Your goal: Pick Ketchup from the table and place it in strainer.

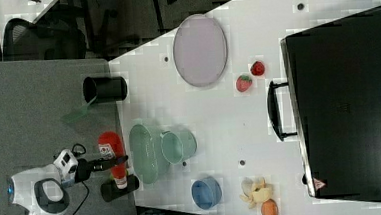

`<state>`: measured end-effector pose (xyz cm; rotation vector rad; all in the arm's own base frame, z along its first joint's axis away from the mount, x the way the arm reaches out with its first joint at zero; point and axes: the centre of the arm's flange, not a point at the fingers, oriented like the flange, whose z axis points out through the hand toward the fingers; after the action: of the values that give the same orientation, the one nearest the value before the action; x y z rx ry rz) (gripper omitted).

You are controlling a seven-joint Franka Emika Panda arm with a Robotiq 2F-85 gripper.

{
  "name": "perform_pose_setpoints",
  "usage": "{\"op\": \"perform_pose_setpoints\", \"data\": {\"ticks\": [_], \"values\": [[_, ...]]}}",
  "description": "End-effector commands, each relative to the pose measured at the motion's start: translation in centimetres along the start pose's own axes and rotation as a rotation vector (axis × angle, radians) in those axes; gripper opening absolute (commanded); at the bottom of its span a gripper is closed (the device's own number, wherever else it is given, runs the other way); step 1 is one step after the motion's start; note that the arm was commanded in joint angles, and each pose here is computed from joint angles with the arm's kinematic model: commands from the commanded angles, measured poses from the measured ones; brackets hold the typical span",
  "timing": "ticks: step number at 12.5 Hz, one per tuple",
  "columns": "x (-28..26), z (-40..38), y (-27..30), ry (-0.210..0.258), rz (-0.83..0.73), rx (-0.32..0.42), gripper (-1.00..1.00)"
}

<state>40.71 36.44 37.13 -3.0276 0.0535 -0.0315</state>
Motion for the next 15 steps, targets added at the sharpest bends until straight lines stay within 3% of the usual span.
{"op": "perform_pose_setpoints", "data": {"ticks": [1,2,5,9,13,15], "values": [[1.3,3.1,-0.5,-0.027,0.204,0.071,0.25],[1.2,4.5,-0.9,-0.048,0.215,0.089,0.33],[1.1,8.1,-1.6,-0.080,0.206,0.137,0.97],[2.0,7.0,-1.0,-0.048,0.215,0.138,1.00],[4.2,2.5,4.7,-0.053,0.297,-0.034,1.00],[6.2,-1.1,9.1,-0.016,0.383,-0.095,1.00]]}}
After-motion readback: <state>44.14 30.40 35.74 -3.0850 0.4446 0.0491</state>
